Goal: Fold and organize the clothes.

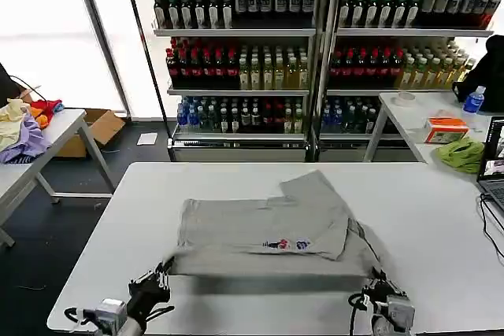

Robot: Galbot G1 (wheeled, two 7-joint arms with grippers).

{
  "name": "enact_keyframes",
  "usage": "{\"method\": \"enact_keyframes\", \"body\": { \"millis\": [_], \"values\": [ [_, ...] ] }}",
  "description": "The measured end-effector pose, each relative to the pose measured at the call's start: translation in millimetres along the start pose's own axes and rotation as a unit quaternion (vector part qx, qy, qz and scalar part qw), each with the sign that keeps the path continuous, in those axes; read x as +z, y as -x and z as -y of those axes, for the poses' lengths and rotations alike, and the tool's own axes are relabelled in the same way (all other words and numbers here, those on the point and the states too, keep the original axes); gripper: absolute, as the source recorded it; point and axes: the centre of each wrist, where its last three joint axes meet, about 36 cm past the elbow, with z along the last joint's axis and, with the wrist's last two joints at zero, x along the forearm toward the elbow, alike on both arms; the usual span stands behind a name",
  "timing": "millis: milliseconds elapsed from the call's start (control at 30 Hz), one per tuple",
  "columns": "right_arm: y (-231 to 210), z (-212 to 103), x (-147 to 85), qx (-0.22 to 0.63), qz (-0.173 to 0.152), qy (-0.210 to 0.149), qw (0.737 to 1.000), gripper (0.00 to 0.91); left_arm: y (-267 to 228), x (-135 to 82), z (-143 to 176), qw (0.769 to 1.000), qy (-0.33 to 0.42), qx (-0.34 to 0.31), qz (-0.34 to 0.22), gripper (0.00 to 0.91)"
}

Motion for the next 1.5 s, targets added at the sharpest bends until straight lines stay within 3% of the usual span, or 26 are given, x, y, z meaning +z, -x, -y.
{"method": "enact_keyframes", "body": {
  "millis": [33, 67, 100, 133, 167, 200, 233, 467, 733, 1067, 1233, 1500],
  "values": [
    [-3, 0, 2, 0.001, -0.003, -0.001, 1.0, 0.02, -3, 3, 1, 1.0, 0.0, 0.0, -0.004, 0.0],
    [-6, 0, 4, 0.001, -0.006, -0.003, 1.0, 0.705, -6, 6, 2, 1.0, 0.0, 0.001, -0.008, 0.0],
    [-8, 0, 5, 0.001, -0.009, -0.004, 1.0, 0.897, -9, 9, 4, 1.0, 0.0, 0.001, -0.013, 0.0],
    [-11, 0, 6, 0.001, -0.011, -0.004, 1.0, 0.907, -11, 12, 5, 1.0, -0.001, 0.001, -0.017, 0.01],
    [-14, 0, 8, 0.002, -0.014, -0.006, 1.0, 0.907, -13, 15, 6, 1.0, -0.001, 0.001, -0.022, 0.181],
    [-16, 0, 9, 0.002, -0.015, -0.007, 1.0, 0.907, -15, 18, 7, 1.0, -0.001, 0.001, -0.026, 0.645],
    [-17, 0, 9, 0.001, -0.017, -0.009, 1.0, 0.907, -17, 21, 8, 1.0, -0.002, 0.001, -0.029, 0.907],
    [-28, 1, 15, -0.002, -0.022, -0.019, 1.0, 0.907, -28, 34, 18, 0.998, -0.005, 0.007, -0.054, 0.907],
    [-40, 7, -4, -0.015, 0.006, -0.012, 1.0, 0.907, -40, 31, 25, 0.998, -0.003, 0.019, -0.063, 0.907],
    [-14, 17, -40, -0.005, 0.08, 0.016, 0.997, 0.907, -37, -3, 8, 1.0, 0.003, 0.003, -0.008, 0.907],
    [19, 20, -61, -0.014, 0.117, 0.024, 0.993, 0.907, -23, -25, -7, 0.999, 0.011, 0.01, 0.039, 0.907],
    [87, 23, -92, -0.05, 0.143, 0.015, 0.988, 0.907, 26, -50, -38, 0.995, 0.033, 0.03, 0.091, 0.907]
  ]
}}
